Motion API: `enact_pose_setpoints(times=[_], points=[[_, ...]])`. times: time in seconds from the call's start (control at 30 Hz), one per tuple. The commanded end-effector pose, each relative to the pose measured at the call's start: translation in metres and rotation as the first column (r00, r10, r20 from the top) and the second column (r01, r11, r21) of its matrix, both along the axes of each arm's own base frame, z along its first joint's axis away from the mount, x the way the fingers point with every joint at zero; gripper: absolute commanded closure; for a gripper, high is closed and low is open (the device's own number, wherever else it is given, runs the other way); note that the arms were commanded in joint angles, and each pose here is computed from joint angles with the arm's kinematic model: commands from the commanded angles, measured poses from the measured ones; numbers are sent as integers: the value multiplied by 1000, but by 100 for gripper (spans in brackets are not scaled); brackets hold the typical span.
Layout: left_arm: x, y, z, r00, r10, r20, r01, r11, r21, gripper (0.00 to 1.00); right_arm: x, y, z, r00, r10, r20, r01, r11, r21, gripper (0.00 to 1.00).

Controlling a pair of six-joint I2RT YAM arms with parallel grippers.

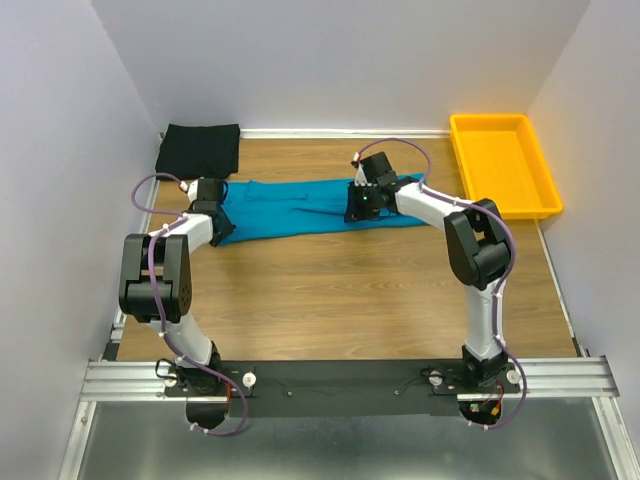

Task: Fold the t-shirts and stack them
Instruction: Fold the tshirt

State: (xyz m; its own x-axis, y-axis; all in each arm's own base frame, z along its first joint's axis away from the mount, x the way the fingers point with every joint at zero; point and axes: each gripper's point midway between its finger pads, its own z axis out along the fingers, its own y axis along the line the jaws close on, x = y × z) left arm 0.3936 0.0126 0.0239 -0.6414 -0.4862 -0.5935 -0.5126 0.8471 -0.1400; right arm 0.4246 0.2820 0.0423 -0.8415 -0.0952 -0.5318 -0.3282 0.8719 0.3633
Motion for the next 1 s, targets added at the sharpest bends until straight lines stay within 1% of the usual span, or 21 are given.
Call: enact_pose_setpoints(times=[0.0, 0.03, 0.07, 0.2, 0.3, 0.33, 0.37, 0.47, 0.53, 0.6, 0.63, 0.7, 0.73, 0.8, 0.83, 0.87, 0.93, 0.97], points=[[-13, 0, -10, 1000, 12, -20, -13, 1000, -21, 75, 22, -15, -8, 998, -58, 26, 59, 997, -46, 76], [-15, -1, -10, 1000, 11, -20, -11, 1000, -21, 75, 24, -18, -10, 998, -64, 26, 65, 997, -51, 76], [-17, 10, -11, 999, 37, -23, -37, 999, -20, 75, 28, -23, -14, 997, -75, 26, 77, 995, -60, 76], [-27, 13, -15, 998, 42, -38, -43, 999, -21, 75, 51, -40, -13, 990, -127, 60, 132, 988, -83, 76], [-30, 13, -17, 998, 40, -43, -41, 999, -18, 75, 78, -58, -5, 972, -209, 109, 220, 971, -93, 76], [-31, 13, -17, 998, 39, -45, -39, 999, -17, 75, 85, -65, -10, 964, -241, 111, 253, 962, -105, 76], [-32, 13, -18, 998, 37, -47, -38, 999, -17, 75, 97, -74, -3, 950, -291, 116, 300, 951, -78, 75], [-32, 14, -18, 998, 37, -46, -38, 999, -14, 75, 112, -89, 3, 924, -364, 117, 371, 927, -48, 73], [-32, 14, -18, 998, 36, -46, -37, 999, -15, 75, 118, -98, 10, 910, -389, 145, 400, 915, -57, 72], [-32, 13, -18, 999, 34, -43, -35, 999, -19, 75, 116, -107, 16, 907, -390, 160, 404, 912, -68, 71], [-31, 13, -17, 999, 32, -40, -32, 999, -19, 75, 114, -108, 29, 916, -356, 183, 372, 926, -65, 71], [-30, 13, -17, 999, 30, -38, -31, 999, -18, 75, 103, -102, 37, 938, -297, 177, 310, 949, -50, 69], [-29, 13, -16, 999, 31, -35, -32, 999, -17, 75, 91, -97, 40, 952, -255, 167, 265, 964, -40, 66], [-29, 13, -16, 999, 30, -33, -30, 999, -20, 75, 75, -95, 37, 965, -208, 158, 220, 974, -60, 62], [-29, 13, -15, 999, 27, -32, -28, 999, -18, 75, 70, -98, 35, 965, -203, 166, 221, 971, -94, 61], [-29, 13, -14, 999, 28, -32, -28, 999, -15, 75, 55, -100, 21, 974, -169, 149, 190, 971, -145, 60], [-31, 17, -14, 998, 40, -38, -40, 999, 1, 75, 43, -105, 17, 978, -138, 153, 167, 966, -197, 60], [-34, 19, -15, 998, 48, -49, -47, 999, 11, 75, 40, -105, 18, 980, -122, 156, 153, 967, -205, 59]])
